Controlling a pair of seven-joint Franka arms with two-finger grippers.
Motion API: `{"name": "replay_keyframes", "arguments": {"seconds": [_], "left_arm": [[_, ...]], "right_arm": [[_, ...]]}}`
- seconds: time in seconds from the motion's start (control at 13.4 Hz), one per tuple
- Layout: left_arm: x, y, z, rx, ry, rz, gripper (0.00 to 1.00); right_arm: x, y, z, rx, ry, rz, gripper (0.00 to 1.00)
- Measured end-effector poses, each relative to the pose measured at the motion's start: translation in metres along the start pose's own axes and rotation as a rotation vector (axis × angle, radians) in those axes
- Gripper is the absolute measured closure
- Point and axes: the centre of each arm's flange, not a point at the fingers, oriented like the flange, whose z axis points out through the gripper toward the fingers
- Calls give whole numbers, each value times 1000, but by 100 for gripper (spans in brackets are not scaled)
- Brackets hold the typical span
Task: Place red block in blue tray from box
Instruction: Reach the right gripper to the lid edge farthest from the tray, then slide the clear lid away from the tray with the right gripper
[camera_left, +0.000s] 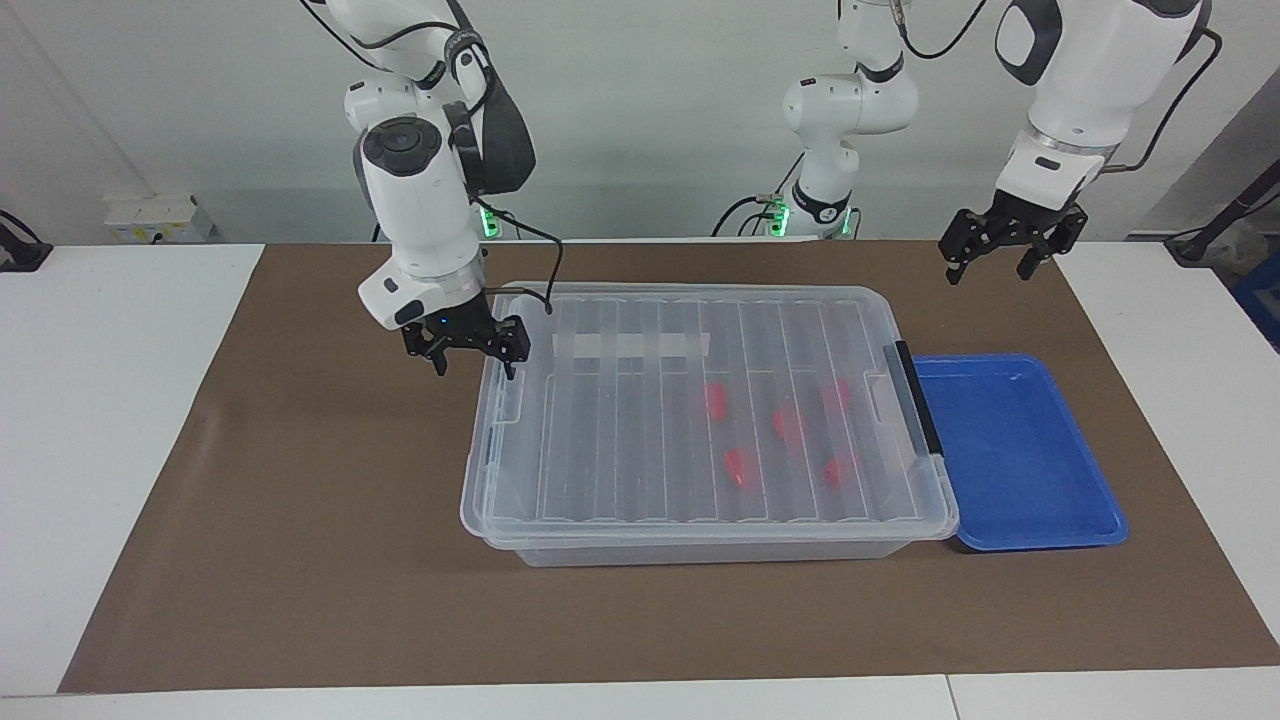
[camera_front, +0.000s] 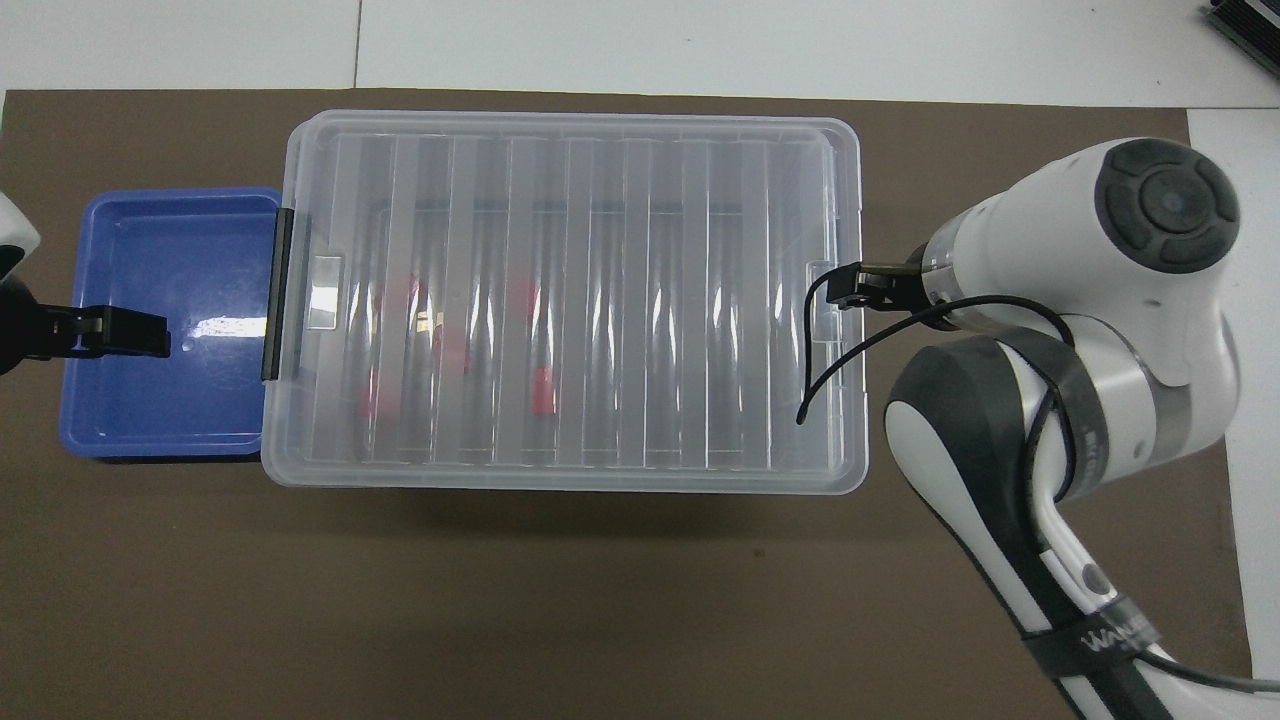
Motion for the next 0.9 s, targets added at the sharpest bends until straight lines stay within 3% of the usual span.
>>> {"name": "replay_keyframes", "arguments": {"seconds": [0.37, 0.9], "left_arm": [[0, 0, 0, 0, 0, 0, 0], [0, 0, 0, 0, 0, 0, 0]], "right_arm": [[-2, 15, 10, -13, -20, -27, 0], [18, 94, 11, -19, -29, -138, 0]]}}
